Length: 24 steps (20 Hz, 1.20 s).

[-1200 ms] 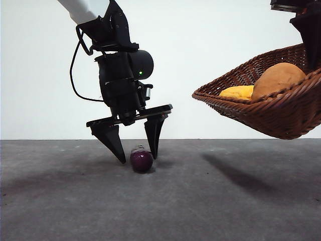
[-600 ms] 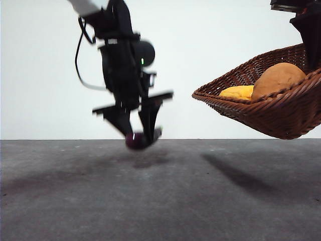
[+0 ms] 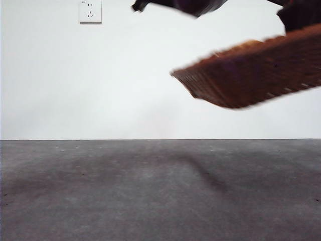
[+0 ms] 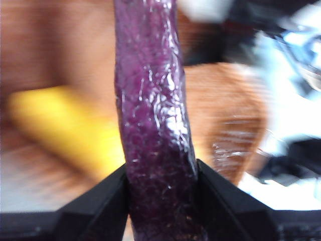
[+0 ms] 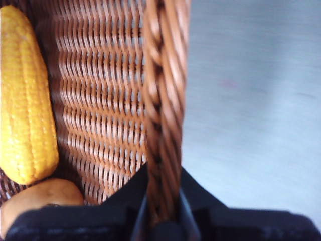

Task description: Help me put the vegetables on the table into the basket

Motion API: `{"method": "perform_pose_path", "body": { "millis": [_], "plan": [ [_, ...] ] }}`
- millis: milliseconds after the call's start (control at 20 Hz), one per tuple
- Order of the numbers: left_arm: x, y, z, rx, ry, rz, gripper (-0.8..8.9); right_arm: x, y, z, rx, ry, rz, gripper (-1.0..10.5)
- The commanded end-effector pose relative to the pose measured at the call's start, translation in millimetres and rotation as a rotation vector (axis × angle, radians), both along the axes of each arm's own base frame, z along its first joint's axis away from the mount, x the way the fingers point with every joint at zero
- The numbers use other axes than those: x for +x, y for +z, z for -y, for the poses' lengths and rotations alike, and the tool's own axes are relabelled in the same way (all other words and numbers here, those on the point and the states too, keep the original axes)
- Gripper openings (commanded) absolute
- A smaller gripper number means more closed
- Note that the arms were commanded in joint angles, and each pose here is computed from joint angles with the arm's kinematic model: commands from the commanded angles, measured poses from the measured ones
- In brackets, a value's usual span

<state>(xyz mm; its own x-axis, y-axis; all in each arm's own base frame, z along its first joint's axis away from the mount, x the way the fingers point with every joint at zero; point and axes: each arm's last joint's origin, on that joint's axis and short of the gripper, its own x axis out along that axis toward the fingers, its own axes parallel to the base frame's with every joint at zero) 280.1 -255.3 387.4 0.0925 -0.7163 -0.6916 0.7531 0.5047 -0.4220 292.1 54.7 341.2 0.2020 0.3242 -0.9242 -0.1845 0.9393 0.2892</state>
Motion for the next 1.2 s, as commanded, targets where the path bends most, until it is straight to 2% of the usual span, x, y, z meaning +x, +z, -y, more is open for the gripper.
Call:
{"method": "perform_pose_path", "body": {
  "millis": [50,250,500,550,700,750,1000,1200],
  "plan": [
    [2.3,-8.8,5.6,0.015,-0.001,-0.031,-0.08,1.4,-0.4,-2.5,0.079,-0.001,-0.003,-0.1],
    [8.7,-20.5,12.0,0.029,0.033,-0.088,-0.03,0.2,-0.3,-7.0,0.090,0.014,-0.009,-0.1],
    [14.3,-20.9,14.4,-0.006,0.085,-0.112,0.10,-3.0,0.0,-24.7,0.092,0.067,-0.003,-0.1],
    [14.1,-21.3,14.2,-0.002,0.090,-0.120,0.72,-4.0,0.0,-28.8,0.093,0.079,-0.003,-0.1],
    [14.0,-21.5,14.0,-0.001,0.093,-0.125,3.57,-6.7,0.3,-41.0,0.097,0.113,0.003,-0.1],
    [14.0,-21.4,14.1,-0.001,0.094,-0.124,4.15,-6.9,0.6,-43.7,0.100,0.113,0.007,-0.1],
    [18.3,-20.8,7.7,0.026,0.117,-0.082,4.16,-8.5,0.4,-48.5,0.089,0.120,0.007,-0.1],
    [15.9,0.4,-26.2,0.032,0.131,-0.028,4.15,-7.5,0.1,-46.6,0.049,0.108,0.021,-0.1]
  ]
}}
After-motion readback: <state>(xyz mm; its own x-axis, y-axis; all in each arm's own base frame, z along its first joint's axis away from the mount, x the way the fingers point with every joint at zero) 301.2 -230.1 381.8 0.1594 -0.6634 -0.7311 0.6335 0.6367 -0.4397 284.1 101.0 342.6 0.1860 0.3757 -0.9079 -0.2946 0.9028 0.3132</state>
